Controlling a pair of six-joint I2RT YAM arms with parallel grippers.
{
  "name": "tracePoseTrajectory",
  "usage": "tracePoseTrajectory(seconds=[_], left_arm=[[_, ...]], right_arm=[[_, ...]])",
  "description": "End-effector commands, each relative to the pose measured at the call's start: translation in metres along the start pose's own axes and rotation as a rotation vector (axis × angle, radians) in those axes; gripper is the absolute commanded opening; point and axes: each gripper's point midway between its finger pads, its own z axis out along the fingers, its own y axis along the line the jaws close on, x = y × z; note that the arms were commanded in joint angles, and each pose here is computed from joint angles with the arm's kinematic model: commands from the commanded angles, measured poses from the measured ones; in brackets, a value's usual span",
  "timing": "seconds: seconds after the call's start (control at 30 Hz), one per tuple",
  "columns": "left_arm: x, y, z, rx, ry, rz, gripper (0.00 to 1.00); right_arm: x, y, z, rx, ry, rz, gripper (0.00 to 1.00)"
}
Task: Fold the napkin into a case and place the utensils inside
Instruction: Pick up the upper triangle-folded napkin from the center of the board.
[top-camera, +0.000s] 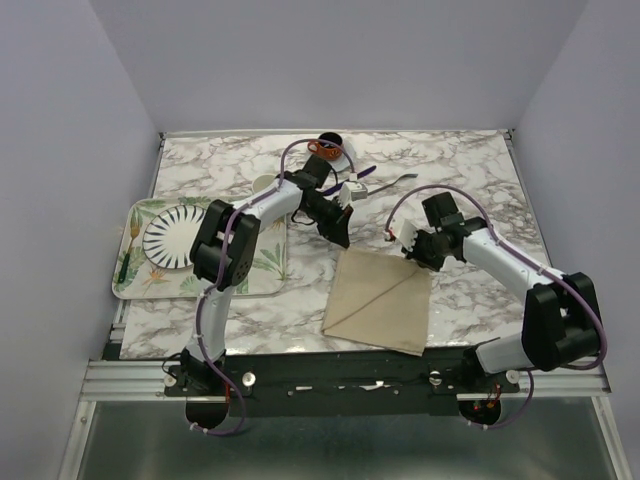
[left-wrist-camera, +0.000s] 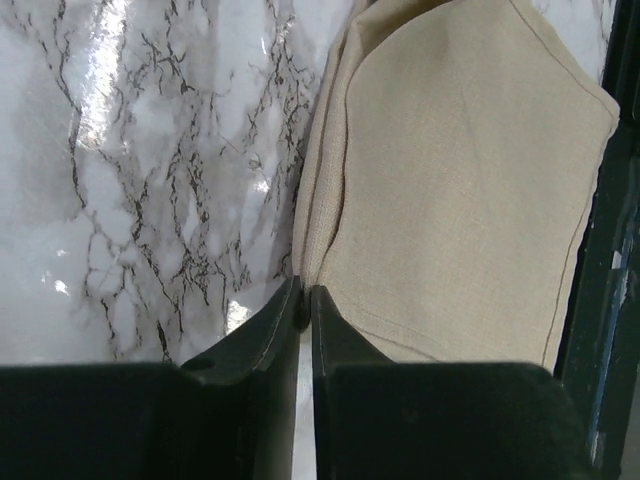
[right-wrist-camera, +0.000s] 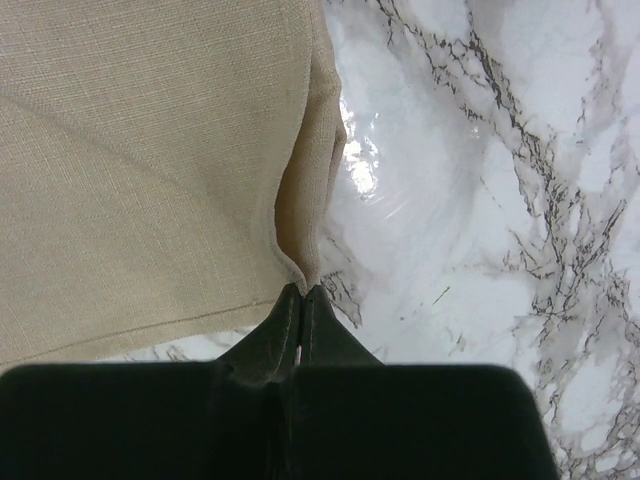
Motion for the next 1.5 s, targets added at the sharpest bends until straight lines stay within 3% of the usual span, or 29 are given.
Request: tracePoseTrajectory(seconds=[0.0, 0.07, 0.17, 0.37, 0.77, 1.03, 1.47], left_arm=[[0.002, 0.008, 0.010, 0.028, 0.005, -0.061, 0.40], [0.006, 0.013, 0.013, 0.033, 0.011, -0.088, 0.52], [0.006, 0.020, 0.017, 0.035, 0.010, -0.123, 0.60], [0.011, 0.030, 0.022, 0.024, 0.018, -0.181, 0.61], [0.004, 0.027, 0.010, 0.155, -0.061, -0.318, 0.67], [0.007, 0.019, 0.015, 0.215, -0.066, -0.387, 0.66], [0.023, 0.028, 0.028, 0.119, 0.016, -0.355, 0.50]], right_arm=[[-0.011, -0.008, 0.000, -0.006, -0.026, 0.013, 0.01], [-0.012, -0.008, 0.001, -0.014, -0.024, 0.011, 0.01], [-0.012, -0.008, 0.002, -0.021, -0.022, 0.005, 0.01], [-0.011, -0.006, 0.004, -0.033, -0.020, 0.004, 0.01], [-0.011, -0.004, 0.004, -0.041, -0.021, 0.006, 0.01], [-0.011, -0.005, 0.005, -0.039, -0.019, 0.005, 0.01], [-0.011, -0.006, 0.005, -0.036, -0.017, 0.004, 0.01]])
